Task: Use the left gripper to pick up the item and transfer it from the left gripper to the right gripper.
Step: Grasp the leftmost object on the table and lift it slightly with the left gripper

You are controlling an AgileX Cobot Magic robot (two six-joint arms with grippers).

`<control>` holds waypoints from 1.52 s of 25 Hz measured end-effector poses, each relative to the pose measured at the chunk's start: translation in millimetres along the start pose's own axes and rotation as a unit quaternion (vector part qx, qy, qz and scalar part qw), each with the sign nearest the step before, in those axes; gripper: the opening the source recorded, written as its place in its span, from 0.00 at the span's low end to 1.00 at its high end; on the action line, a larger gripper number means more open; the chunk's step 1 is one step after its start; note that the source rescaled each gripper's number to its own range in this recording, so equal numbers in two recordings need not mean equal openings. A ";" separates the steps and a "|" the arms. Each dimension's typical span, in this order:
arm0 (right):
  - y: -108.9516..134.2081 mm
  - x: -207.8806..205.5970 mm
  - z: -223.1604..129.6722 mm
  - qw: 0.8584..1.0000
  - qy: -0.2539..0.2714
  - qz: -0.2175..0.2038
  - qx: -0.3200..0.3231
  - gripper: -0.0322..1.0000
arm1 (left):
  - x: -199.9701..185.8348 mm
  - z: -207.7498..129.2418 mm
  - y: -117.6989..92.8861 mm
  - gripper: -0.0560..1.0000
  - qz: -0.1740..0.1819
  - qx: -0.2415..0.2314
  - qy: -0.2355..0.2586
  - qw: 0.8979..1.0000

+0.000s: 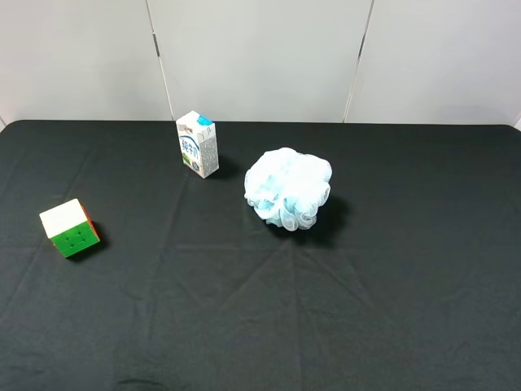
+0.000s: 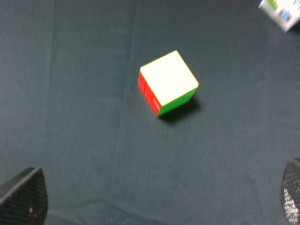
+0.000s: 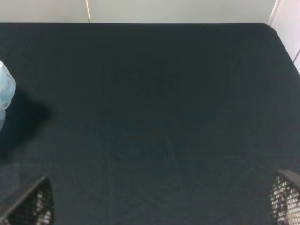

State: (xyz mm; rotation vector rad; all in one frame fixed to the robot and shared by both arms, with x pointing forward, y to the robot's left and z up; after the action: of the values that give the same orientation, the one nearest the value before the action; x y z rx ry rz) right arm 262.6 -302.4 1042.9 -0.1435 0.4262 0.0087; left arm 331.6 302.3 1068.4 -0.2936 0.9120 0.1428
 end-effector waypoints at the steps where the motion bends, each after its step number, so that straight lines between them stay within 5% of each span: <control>1: 0.0 0.0 0.0 1.000 0.000 0.000 0.000 1.00 | 8.6 4.2 -0.8 1.00 0.006 -0.002 0.021 1.000; 5: 0.0 0.0 0.1 1.000 -0.001 0.000 0.000 1.00 | 41.3 18.9 -5.7 1.00 0.017 -0.018 0.088 0.996; 16: 0.0 0.0 0.1 1.000 -0.001 0.000 0.000 1.00 | 116.4 49.3 -12.7 1.00 0.048 -0.076 0.178 0.980; 38: 0.0 0.0 0.0 1.000 0.000 0.000 0.000 1.00 | 227.2 39.5 -15.5 1.00 0.092 -0.187 0.241 0.948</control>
State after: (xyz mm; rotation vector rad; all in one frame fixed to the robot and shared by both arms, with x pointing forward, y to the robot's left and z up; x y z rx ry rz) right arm 262.6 -302.4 1042.9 -0.1435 0.4263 0.0087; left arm 502.9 299.3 913.4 -0.6129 1.4013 0.4333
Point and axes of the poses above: a point on each arm's last joint axis where the gripper is mounted, x pointing out along that axis toward the gripper, y along the wrist's bending axis when the last joint is at zero, z = x × y, the point moved 3 cm from there along x, pointing out along that axis toward the gripper, and after that the axes turned 8 degrees about -x, right-handed, at the moved point
